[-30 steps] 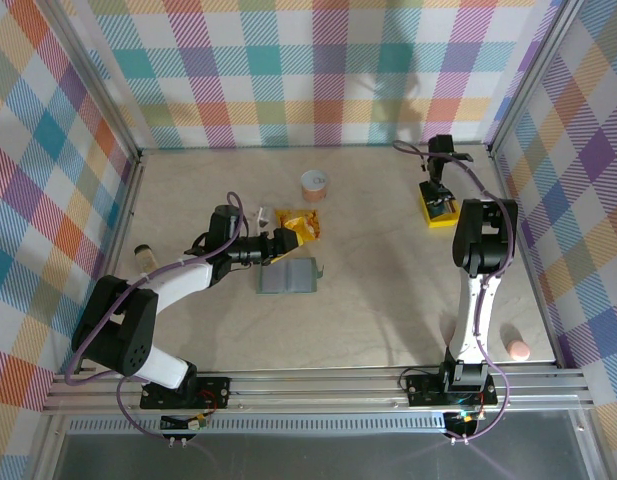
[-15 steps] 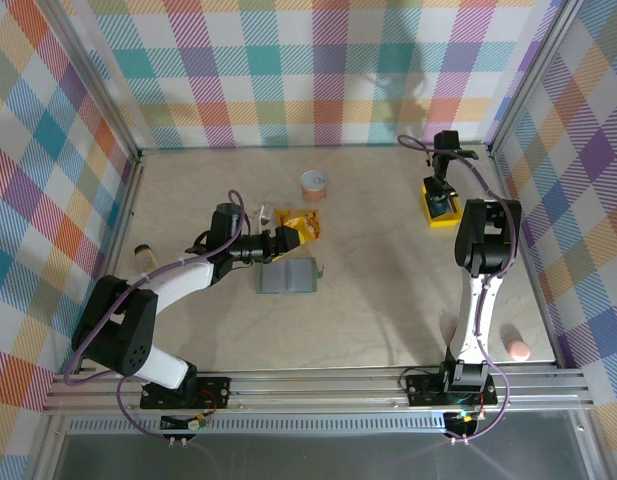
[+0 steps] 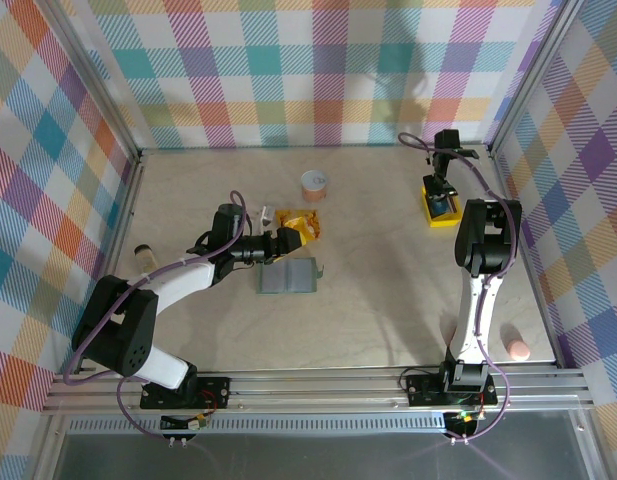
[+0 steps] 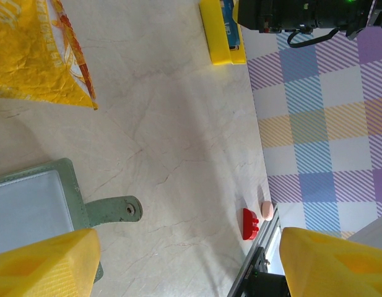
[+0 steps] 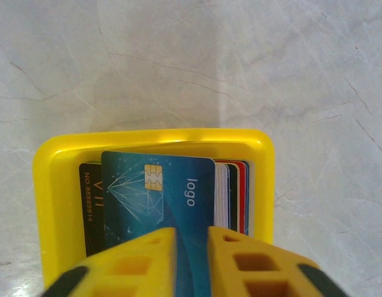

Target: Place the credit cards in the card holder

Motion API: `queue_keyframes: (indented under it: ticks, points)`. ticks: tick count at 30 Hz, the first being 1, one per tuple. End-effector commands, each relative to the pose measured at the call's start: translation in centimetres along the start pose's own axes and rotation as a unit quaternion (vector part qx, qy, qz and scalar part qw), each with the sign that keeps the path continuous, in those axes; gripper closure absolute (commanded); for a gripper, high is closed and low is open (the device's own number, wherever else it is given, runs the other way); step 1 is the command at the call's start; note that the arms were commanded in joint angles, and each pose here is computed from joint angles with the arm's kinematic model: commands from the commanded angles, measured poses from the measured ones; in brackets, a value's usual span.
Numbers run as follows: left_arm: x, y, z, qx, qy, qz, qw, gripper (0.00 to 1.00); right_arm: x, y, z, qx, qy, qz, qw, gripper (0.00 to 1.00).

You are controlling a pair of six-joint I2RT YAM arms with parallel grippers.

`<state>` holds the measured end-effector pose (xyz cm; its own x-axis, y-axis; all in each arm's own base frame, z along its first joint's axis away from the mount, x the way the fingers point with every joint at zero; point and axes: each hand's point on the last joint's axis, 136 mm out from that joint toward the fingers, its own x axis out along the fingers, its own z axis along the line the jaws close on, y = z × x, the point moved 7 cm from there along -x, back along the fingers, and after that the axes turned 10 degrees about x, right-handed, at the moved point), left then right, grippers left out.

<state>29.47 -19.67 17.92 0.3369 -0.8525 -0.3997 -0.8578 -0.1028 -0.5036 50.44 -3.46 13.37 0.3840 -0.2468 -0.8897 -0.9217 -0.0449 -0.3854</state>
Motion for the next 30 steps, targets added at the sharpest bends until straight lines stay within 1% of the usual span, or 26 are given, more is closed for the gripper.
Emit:
queue_keyframes:
  ticks: [1, 6, 11, 16, 18, 20, 30]
  points:
    - [0.1, -0.7, -1.2, 0.024, 0.009, -0.003, 1.0, 0.24, -0.7, 0.4, -0.4, 0.01, -0.004, 0.001, 1.0, 0.7]
    - [0.1, -0.7, -1.2, 0.026, 0.008, -0.002, 1.0, 0.24, 0.2, 1.1, -0.3, 0.005, 0.006, 0.017, 1.0, 0.6]
    - [0.0, -0.5, -1.2, 0.028, 0.007, -0.001, 1.0, 0.24, 0.6, 1.5, -0.4, 0.002, 0.011, 0.023, 1.0, 0.59]
    - [-0.1, -0.3, -1.2, 0.031, 0.004, 0.0, 1.0, 0.24, 0.7, 1.3, -0.6, 0.001, 0.015, 0.023, 1.0, 0.65]
    - [-0.2, -0.3, -1.2, 0.032, 0.003, 0.0, 0.999, 0.24, 0.4, 1.1, -0.9, 0.003, 0.018, 0.017, 1.0, 0.71]
    - [-0.2, -0.3, -1.2, 0.031, 0.002, 0.0, 1.0, 0.24, 0.2, 0.8, -1.2, 0.005, 0.021, 0.01, 1.0, 0.74]
    - [-0.1, -0.5, -1.3, 0.033, 0.002, -0.001, 0.999, 0.24, -0.4, 0.0, -2.5, 0.018, 0.024, -0.003, 1.0, 0.79]
